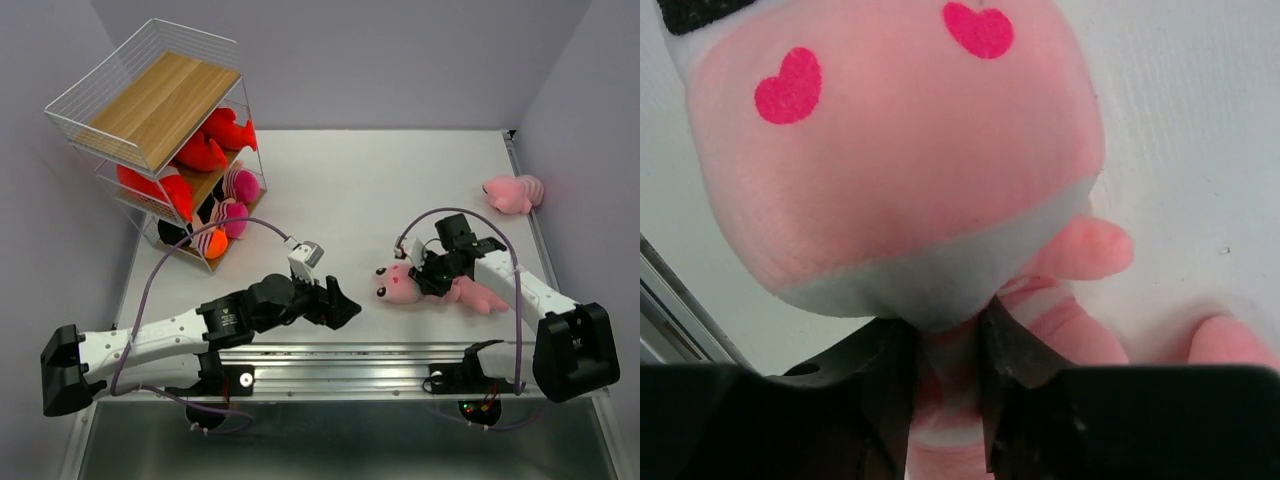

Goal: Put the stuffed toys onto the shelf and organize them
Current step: Grab a stuffed toy with the right arm, then pass the stuffed toy from the right arm to the left

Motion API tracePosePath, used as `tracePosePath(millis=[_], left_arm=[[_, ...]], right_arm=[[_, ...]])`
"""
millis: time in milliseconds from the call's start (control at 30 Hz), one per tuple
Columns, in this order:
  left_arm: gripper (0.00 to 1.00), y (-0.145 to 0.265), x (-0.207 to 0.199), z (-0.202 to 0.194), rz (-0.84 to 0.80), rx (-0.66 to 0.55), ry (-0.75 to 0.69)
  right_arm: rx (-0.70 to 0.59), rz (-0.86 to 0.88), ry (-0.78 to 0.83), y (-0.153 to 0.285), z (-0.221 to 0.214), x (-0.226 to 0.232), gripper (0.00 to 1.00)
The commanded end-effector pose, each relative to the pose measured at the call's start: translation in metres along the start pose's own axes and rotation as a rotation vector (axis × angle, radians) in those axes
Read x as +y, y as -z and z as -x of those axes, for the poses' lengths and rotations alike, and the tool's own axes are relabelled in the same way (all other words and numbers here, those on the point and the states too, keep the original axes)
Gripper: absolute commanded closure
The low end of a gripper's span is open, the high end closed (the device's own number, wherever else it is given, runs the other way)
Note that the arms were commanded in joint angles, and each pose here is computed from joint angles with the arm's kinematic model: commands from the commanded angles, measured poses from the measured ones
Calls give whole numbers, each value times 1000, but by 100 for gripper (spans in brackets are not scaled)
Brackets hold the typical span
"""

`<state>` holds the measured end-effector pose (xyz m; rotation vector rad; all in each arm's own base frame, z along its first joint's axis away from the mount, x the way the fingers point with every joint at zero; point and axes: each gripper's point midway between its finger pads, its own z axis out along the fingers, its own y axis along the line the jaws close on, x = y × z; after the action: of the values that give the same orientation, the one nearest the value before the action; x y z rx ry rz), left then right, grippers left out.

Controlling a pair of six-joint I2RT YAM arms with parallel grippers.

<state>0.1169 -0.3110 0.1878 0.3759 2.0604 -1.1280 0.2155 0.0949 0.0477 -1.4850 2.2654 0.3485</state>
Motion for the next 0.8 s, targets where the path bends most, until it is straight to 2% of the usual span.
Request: tracePosePath(millis=[0,100,167,267,333,433,500,700,767], left_arm=[[4,6,-14,24,-82,-145,56],[4,7,-10,24,-97,-174,30],[4,7,-9,25,-98,-188,13],[3,6,-12,34,-104,-225,-38],[2,6,-18,42,-117,-245,-91],[1,6,-20,55,-109,-283,-264],[1,9,-22,60,-120,-294,-428],[1,17,-22,65,-145,-325,-809],[1,15,-19,66,-130,-324,-873]], right_arm=[[-96,-21,-57,7,23,-2,80],[-188,55,-87,27,51,11,88],[-241,133,-124,37,66,25,90],[-374,340,-176,58,102,54,92],[-395,408,-179,64,110,62,93],[-426,511,-166,73,117,75,93],[-438,551,-156,77,119,81,93],[-411,557,-99,81,114,82,93],[-405,540,-84,81,111,82,93]])
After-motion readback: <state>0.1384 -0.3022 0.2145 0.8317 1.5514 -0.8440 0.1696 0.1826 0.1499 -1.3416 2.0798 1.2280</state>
